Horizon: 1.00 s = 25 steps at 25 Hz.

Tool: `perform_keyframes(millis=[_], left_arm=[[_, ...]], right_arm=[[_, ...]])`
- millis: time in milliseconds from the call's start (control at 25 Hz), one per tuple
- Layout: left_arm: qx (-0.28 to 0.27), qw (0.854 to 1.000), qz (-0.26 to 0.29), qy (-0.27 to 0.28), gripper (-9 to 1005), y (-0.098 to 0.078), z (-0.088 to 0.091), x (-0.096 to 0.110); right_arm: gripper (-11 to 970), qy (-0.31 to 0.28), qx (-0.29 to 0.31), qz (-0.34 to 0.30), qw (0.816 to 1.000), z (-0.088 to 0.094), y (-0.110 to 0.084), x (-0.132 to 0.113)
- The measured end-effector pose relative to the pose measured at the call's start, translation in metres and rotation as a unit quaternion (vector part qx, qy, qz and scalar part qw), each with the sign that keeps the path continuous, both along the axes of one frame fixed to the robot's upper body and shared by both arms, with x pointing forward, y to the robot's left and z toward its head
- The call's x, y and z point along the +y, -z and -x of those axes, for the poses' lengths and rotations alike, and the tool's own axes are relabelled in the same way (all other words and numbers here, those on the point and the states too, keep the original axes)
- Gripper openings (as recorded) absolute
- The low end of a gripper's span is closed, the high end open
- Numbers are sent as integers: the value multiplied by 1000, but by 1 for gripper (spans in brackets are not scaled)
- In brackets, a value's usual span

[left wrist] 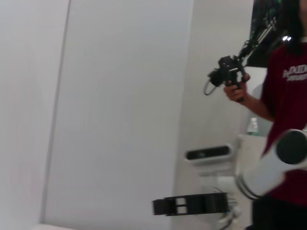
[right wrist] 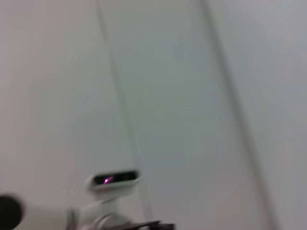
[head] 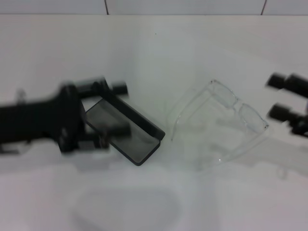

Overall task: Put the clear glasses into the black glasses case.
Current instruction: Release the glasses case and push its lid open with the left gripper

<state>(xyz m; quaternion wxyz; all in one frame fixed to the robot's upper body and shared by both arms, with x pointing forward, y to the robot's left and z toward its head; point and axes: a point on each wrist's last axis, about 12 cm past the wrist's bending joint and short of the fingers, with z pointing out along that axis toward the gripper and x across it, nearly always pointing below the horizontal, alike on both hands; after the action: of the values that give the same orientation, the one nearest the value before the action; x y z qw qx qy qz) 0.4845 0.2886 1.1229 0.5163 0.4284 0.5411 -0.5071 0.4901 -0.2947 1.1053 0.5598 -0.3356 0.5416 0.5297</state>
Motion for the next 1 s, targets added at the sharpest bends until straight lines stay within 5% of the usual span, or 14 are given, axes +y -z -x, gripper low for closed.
perform_keyframes(millis=[240, 440, 560, 680, 1000], left_arm=[[-151, 986, -74, -14, 786, -69, -24, 7], [-271, 938, -211, -38, 785, -124, -29, -8], [-280, 906, -312, -48, 785, -138, -37, -22], [-276, 877, -392, -33, 785, -135, -46, -39], [-275, 791, -546, 6, 784, -90, -55, -77]], right_arm=[[739, 95, -23, -50, 994, 22, 2, -28], [739, 117, -24, -74, 990, 37, 5, -36], [739, 124, -16, -79, 989, 44, 9, -38], [739, 133, -11, -83, 988, 49, 12, -40], [739, 137, -9, -85, 987, 50, 13, -40]])
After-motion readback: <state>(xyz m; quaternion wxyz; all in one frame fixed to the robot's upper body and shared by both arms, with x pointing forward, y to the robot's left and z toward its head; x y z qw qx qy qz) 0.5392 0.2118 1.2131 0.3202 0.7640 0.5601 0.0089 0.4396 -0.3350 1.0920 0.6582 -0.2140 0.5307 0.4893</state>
